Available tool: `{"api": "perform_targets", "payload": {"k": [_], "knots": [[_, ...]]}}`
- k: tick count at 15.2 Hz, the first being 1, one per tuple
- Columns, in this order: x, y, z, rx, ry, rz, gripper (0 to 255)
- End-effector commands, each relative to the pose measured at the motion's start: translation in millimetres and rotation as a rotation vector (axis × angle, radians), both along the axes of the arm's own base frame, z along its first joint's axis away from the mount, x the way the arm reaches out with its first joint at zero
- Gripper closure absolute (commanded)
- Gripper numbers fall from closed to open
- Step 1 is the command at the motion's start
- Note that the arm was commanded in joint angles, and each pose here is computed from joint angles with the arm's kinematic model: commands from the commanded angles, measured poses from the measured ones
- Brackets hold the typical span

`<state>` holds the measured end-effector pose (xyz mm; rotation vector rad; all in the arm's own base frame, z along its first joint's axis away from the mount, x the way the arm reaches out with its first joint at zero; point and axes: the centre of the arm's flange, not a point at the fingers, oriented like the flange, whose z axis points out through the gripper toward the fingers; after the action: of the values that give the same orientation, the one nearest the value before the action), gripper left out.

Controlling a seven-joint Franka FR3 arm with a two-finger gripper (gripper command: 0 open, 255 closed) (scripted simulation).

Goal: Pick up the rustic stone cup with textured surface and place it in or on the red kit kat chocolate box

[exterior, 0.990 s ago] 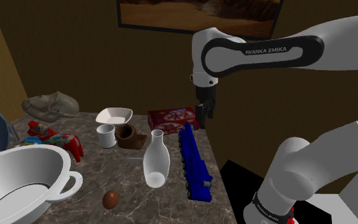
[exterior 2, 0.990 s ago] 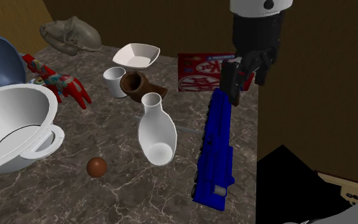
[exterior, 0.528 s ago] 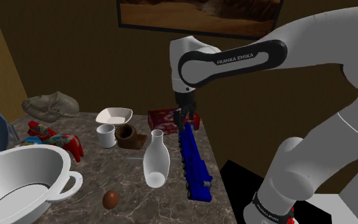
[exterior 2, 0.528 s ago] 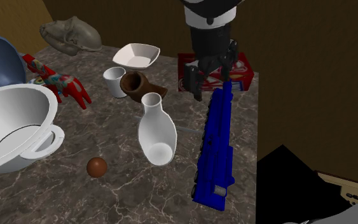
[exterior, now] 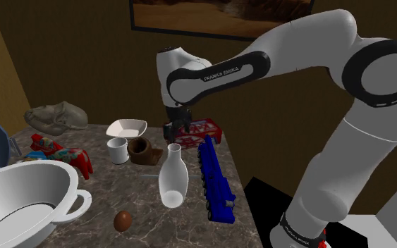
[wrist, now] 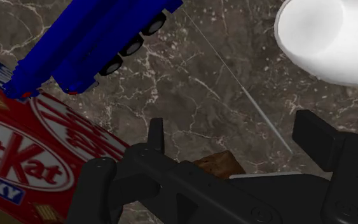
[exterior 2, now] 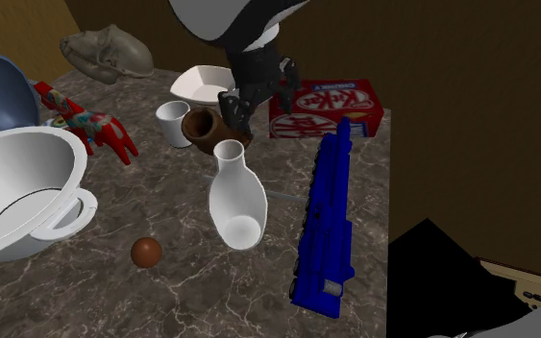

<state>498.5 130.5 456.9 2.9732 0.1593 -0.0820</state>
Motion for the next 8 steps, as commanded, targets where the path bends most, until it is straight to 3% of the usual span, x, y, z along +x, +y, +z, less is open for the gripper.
{"api": "perform_targets", "payload": {"k": [1, 8], "knots": [[20, 12, -8, -0.014, -0.02, -0.004, 0], [95, 51, -30, -0.062, -0.085, -0.017, 0]]}}
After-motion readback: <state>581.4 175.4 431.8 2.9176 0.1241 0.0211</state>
